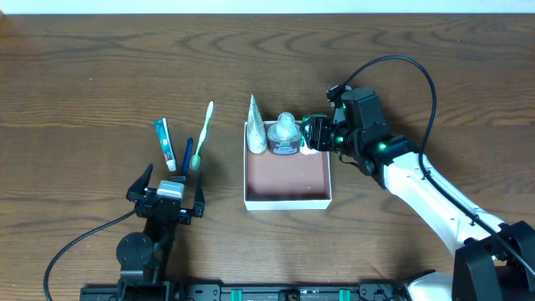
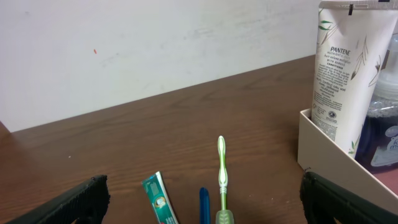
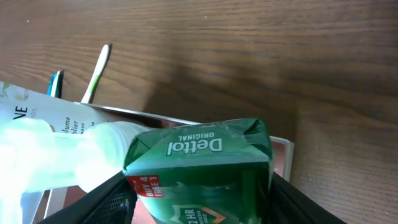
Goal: Pack container
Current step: 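Lower the Dettol soap box into the box and release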
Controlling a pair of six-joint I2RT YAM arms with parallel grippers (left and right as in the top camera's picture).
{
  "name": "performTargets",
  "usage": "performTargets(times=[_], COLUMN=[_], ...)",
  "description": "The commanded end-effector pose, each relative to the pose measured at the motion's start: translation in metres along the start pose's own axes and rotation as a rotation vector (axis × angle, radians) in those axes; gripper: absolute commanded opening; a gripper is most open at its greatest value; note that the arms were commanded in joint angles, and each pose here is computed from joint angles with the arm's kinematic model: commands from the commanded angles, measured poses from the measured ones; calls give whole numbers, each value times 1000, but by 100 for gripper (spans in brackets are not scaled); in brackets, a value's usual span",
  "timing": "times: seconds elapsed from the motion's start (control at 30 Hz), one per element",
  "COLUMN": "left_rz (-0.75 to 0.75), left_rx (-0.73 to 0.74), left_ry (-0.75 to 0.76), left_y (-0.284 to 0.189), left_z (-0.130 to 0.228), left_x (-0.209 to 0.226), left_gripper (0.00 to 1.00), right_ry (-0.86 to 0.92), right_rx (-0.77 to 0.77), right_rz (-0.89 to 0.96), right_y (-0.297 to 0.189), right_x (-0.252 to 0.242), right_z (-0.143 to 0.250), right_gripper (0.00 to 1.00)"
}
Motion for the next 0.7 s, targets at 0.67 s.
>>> performTargets(times=[0.67], left_rz=[5], left_rx=[42], left_ry=[0], left_y=[1], left_z=[13], left_x=[-1], left_gripper=[98], right_ry=[-39], right_rx=[-252], right_rz=[-60], right_y=[-36], right_x=[13], right_z=[-46], right_gripper=[84])
Point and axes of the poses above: each gripper's point midway between its finger pads, its own y axis out along the fingers, its own x axis along the line the jaws close on, z = x × y, the point moved 7 cm from there along -y, back along the fingers, and after that the axes turned 7 degrees about -y, right-handed, at the moved point
